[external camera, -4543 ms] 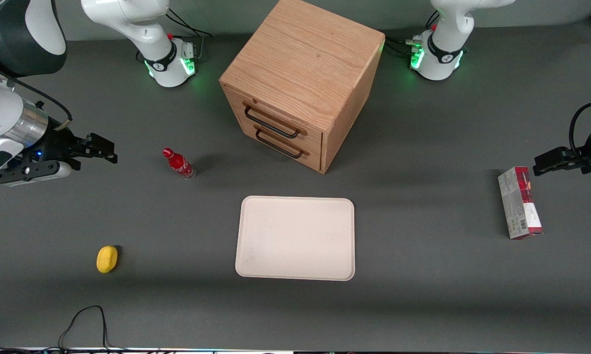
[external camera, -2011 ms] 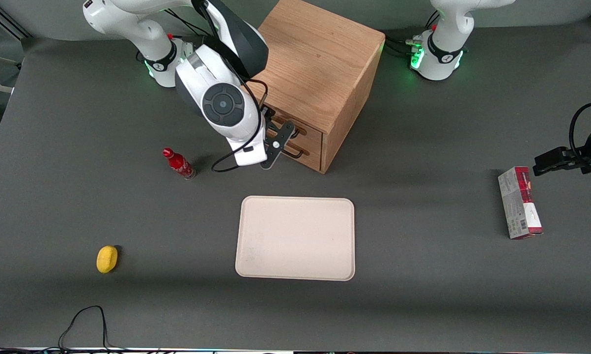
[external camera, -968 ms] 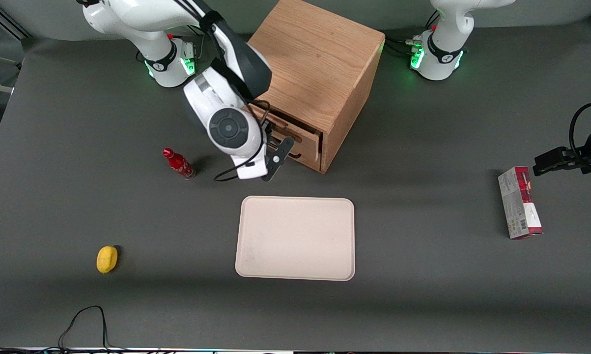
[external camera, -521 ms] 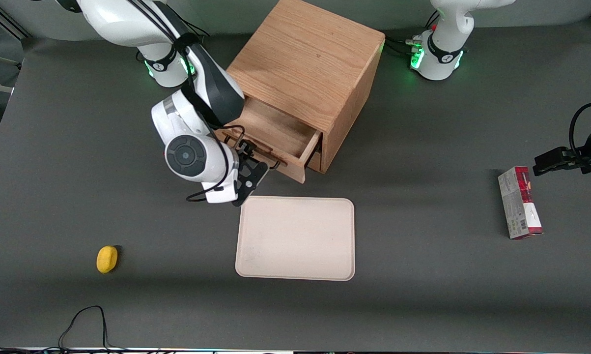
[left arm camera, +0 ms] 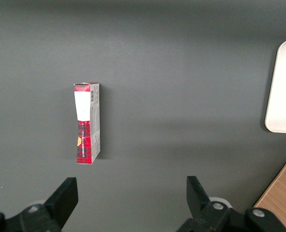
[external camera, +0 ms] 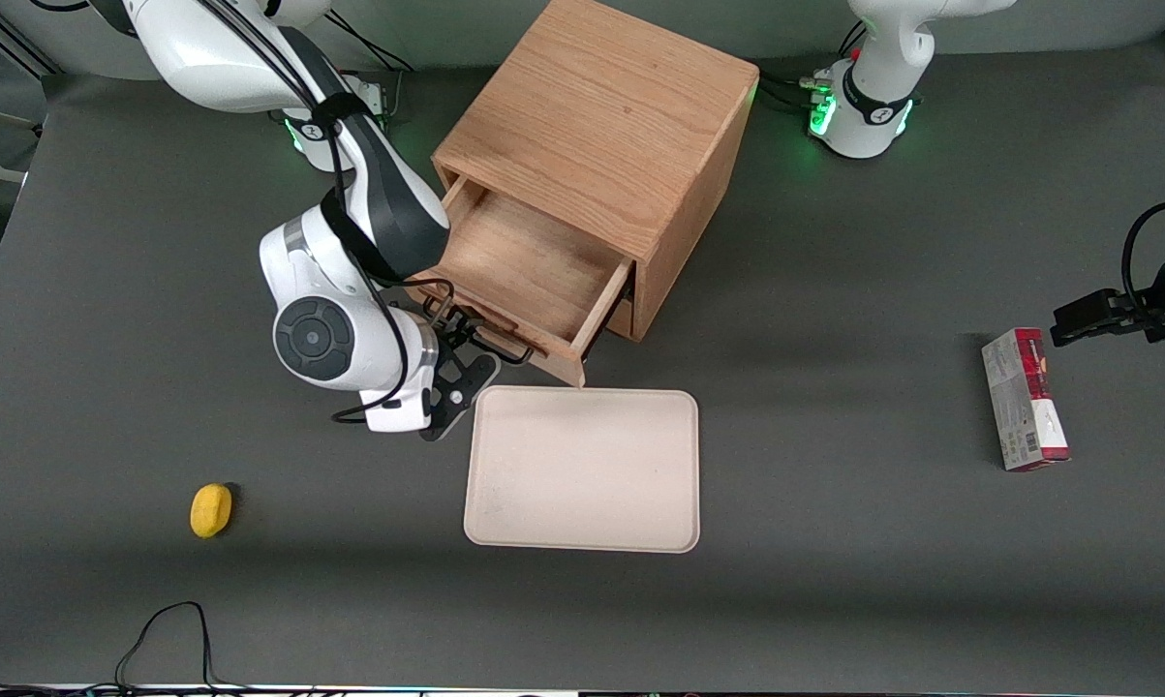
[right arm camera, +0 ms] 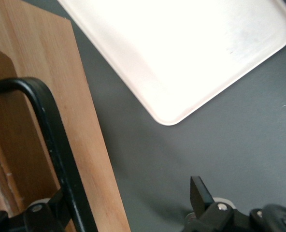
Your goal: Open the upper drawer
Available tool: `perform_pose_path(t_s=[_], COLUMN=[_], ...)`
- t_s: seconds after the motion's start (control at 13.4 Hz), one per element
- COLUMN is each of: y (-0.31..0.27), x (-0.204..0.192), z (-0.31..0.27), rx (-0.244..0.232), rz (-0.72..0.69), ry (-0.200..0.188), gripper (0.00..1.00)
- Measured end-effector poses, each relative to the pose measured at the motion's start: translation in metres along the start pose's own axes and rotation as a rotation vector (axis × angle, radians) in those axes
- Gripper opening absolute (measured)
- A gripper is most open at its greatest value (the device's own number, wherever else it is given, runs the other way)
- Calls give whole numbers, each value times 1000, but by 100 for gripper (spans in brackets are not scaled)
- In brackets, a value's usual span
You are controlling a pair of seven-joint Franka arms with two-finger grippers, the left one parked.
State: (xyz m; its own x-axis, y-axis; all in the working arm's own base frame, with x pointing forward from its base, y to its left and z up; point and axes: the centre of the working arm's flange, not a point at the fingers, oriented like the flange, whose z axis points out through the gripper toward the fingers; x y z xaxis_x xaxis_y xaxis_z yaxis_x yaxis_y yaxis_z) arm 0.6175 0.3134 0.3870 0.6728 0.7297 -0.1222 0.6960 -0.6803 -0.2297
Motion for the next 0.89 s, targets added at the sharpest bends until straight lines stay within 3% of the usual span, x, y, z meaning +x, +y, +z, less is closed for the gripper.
perform_pose_path(t_s=[0.22,0.89], y=[10,75], x=[8,-4], z=[-4,-21], rx=[-49,-65], rz=[-4,82], ry=[7,72], gripper=[100,100])
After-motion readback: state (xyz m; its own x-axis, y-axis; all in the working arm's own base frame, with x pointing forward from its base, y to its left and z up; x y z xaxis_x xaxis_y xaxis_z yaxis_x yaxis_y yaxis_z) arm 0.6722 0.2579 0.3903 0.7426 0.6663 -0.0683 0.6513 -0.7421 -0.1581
